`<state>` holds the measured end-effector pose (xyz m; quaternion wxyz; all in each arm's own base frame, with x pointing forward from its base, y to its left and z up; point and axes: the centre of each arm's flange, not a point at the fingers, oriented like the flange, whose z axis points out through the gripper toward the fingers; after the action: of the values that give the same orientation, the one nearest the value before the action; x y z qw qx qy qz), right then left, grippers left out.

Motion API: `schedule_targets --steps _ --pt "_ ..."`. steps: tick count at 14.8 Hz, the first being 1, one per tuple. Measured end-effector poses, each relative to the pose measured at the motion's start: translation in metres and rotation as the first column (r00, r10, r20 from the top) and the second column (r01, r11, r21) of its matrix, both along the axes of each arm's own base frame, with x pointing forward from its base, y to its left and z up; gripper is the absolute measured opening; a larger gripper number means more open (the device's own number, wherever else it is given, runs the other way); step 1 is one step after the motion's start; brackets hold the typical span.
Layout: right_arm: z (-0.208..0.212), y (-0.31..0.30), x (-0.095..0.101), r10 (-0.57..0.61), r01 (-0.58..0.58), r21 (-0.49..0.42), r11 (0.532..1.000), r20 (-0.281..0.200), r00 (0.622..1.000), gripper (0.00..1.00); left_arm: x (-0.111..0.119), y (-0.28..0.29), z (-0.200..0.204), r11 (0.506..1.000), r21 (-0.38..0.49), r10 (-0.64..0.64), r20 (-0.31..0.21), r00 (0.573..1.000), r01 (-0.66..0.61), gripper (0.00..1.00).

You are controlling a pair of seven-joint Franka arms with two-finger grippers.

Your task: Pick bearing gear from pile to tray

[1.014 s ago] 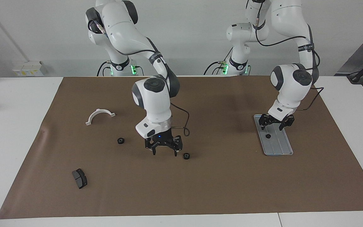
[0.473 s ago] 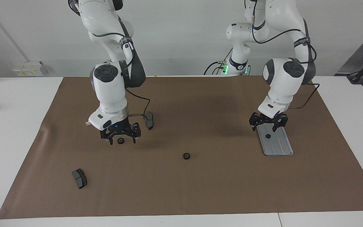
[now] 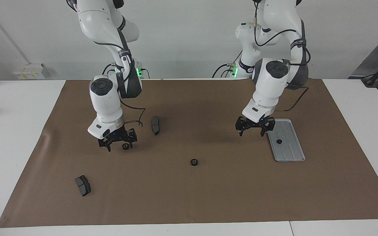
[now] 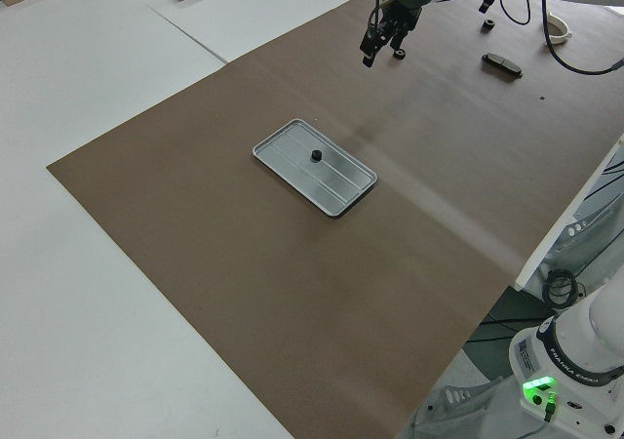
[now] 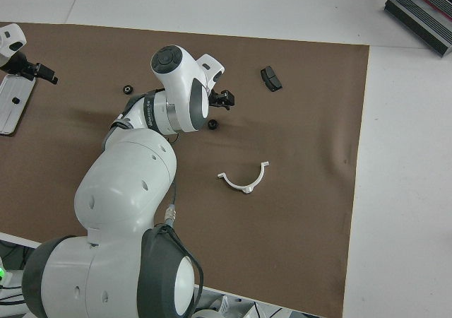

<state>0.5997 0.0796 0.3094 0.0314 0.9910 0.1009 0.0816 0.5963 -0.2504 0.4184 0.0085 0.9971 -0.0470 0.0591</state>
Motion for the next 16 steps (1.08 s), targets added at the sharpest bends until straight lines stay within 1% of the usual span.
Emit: schedule_targets --steps 3,4,5,6,7,8,9,10,12,14,16 --pt "-0.009 0.002 -0.006 0.006 -0.006 0.002 1.0 -0.006 1.0 1.0 0.007 -0.052 -0.009 1.0 -0.004 0.017 -0.015 1.0 -0.017 1.0" --pt "-0.009 0.002 -0.007 0.006 -0.006 0.002 1.0 -0.006 1.0 0.98 0.008 -0.073 -0.015 1.0 -0.006 0.019 -0.018 1.0 -0.019 1.0" --pt "-0.01 0.002 -0.007 0.007 -0.007 0.003 1.0 -0.005 1.0 0.94 0.01 -0.088 -0.02 1.0 -0.007 0.015 -0.018 1.0 -0.015 1.0" --pt "-0.01 0.002 -0.007 0.007 -0.007 0.003 1.0 -0.006 1.0 0.84 0.013 -0.099 -0.026 1.0 -0.008 0.012 -0.018 1.0 -0.012 1.0" --pt "-0.011 0.002 -0.008 0.007 -0.007 0.002 1.0 -0.007 1.0 0.7 0.018 -0.105 -0.032 1.0 -0.008 0.01 -0.017 1.0 -0.01 1.0" --pt "-0.011 0.002 -0.008 0.007 -0.007 0.002 1.0 -0.009 1.0 0.7 0.023 -0.11 -0.037 1.0 -0.01 0.007 -0.014 1.0 -0.008 1.0" --pt "-0.012 0.002 -0.009 0.007 -0.007 0.002 1.0 -0.011 1.0 0.67 0.028 -0.115 -0.04 1.0 -0.014 0.005 -0.009 1.0 -0.005 1.0" --pt "-0.013 0.002 -0.009 0.007 -0.007 0.002 1.0 -0.012 1.0 0.59 0.032 -0.119 -0.042 1.0 -0.017 0.003 -0.003 1.0 -0.003 1.0" --pt "-0.015 0.003 -0.011 0.007 -0.007 0.002 1.0 -0.017 1.0 0.59 0.034 -0.128 -0.051 1.0 -0.017 0.002 -0.006 1.0 -0.003 1.0" --pt "-0.017 0.005 -0.013 0.004 -0.004 0.01 1.0 -0.023 1.0 0.59 0.03 -0.145 -0.068 1.0 -0.016 0.01 -0.014 1.0 -0.01 1.0" --pt "-0.018 0.006 -0.014 0.002 -0.002 0.013 1.0 -0.027 1.0 0.59 0.031 -0.157 -0.084 1.0 -0.022 0.011 -0.008 1.0 -0.011 1.0"
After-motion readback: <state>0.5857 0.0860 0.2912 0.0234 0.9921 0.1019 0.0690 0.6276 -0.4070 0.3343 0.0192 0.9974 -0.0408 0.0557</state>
